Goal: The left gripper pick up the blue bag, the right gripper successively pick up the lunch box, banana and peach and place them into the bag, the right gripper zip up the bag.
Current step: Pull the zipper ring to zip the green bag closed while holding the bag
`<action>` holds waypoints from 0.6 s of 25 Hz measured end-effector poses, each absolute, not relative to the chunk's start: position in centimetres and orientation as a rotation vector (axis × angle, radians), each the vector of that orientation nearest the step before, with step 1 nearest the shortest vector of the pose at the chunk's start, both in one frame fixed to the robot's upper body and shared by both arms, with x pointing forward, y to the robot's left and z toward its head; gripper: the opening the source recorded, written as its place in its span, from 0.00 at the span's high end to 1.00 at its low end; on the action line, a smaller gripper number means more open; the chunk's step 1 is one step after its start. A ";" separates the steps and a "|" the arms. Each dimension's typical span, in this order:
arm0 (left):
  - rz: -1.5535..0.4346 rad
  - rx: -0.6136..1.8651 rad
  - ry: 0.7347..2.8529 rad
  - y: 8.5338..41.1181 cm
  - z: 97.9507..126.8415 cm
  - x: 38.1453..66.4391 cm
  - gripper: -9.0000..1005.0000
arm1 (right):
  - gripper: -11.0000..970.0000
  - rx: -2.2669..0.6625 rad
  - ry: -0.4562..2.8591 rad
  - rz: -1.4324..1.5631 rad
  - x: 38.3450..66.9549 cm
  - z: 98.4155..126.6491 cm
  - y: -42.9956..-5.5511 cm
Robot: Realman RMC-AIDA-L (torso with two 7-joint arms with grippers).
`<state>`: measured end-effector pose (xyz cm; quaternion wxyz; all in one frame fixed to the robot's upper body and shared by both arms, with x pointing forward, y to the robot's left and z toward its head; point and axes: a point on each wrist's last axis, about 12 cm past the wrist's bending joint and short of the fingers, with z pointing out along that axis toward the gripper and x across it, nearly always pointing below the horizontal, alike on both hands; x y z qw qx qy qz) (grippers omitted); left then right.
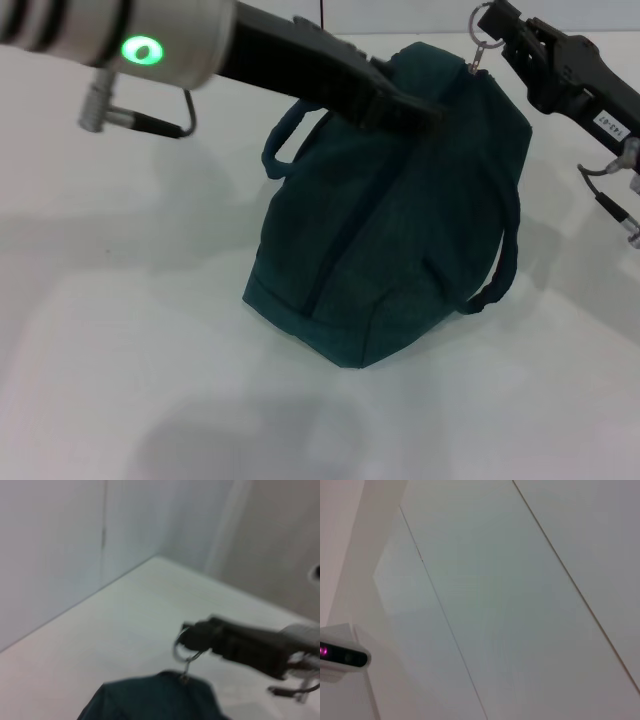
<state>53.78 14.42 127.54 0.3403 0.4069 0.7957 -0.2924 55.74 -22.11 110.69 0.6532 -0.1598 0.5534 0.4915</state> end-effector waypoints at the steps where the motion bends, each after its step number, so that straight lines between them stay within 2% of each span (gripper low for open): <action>1: -0.708 1.054 2.108 13.7 127.4 53.7 0.31 | 0.85 -0.363 1.255 1.116 55.8 110.7 -22.1; 6: -0.615 1.053 2.169 12.0 126.8 53.6 0.32 | 0.85 -0.370 1.257 1.120 55.9 110.8 -21.9; 15: -0.594 1.062 2.169 11.1 126.7 53.5 0.33 | 0.85 -0.374 1.257 1.121 55.8 110.7 -21.8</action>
